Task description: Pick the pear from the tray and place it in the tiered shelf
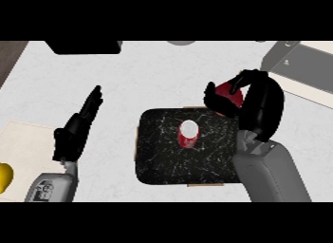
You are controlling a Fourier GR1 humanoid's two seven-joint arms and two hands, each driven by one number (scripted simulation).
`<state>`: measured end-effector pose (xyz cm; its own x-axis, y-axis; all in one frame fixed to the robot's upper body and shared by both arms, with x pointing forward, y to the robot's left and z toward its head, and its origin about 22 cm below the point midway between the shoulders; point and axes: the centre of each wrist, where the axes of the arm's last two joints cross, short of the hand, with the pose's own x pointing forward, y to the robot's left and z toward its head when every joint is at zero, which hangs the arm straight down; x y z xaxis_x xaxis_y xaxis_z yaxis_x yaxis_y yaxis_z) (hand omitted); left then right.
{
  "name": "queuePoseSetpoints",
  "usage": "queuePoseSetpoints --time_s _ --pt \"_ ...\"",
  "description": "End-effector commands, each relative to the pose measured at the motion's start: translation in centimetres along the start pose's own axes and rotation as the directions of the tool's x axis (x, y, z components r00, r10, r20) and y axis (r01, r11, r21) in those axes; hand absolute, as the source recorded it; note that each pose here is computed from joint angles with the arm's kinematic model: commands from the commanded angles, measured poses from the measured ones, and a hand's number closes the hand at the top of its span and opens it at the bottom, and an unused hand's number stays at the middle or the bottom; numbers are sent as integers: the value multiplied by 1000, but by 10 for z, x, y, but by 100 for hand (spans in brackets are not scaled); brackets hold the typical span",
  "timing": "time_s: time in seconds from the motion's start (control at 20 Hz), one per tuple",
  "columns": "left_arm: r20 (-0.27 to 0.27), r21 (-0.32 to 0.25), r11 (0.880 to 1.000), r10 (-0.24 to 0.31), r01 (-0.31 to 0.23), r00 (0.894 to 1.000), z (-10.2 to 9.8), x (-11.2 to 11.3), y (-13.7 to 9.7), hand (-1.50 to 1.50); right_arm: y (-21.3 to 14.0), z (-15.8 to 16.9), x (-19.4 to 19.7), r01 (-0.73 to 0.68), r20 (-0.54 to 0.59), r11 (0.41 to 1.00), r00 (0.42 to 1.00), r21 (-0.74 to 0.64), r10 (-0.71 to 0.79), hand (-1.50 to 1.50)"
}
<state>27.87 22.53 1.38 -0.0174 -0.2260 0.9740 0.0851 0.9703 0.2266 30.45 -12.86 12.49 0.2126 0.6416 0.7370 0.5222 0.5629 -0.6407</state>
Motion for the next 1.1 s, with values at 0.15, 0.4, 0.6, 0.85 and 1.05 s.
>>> queuePoseSetpoints --time_s 0.15,0.4,0.6,0.85,1.05 --pt "8 13 1000 -17 17 1000 -1 16 10 0 -52 -4 33 -53 -49 973 998 -225 43 150" --pt "17 -8 1000 6 -6 1000 10 -10 -10 0 -85 -14 41 -74 -46 935 997 -347 62 150" --pt "13 -15 1000 6 -5 1000 -3 -6 -8 0 -111 -27 55 -136 -65 909 991 -394 120 150" --pt "5 -10 1000 -8 8 1000 -10 9 -7 0 -135 -55 44 -118 -67 883 993 -454 98 150" --pt "-2 -3 1000 5 -5 1000 5 -3 2 0 -156 -81 54 -142 -101 858 989 -493 106 150"
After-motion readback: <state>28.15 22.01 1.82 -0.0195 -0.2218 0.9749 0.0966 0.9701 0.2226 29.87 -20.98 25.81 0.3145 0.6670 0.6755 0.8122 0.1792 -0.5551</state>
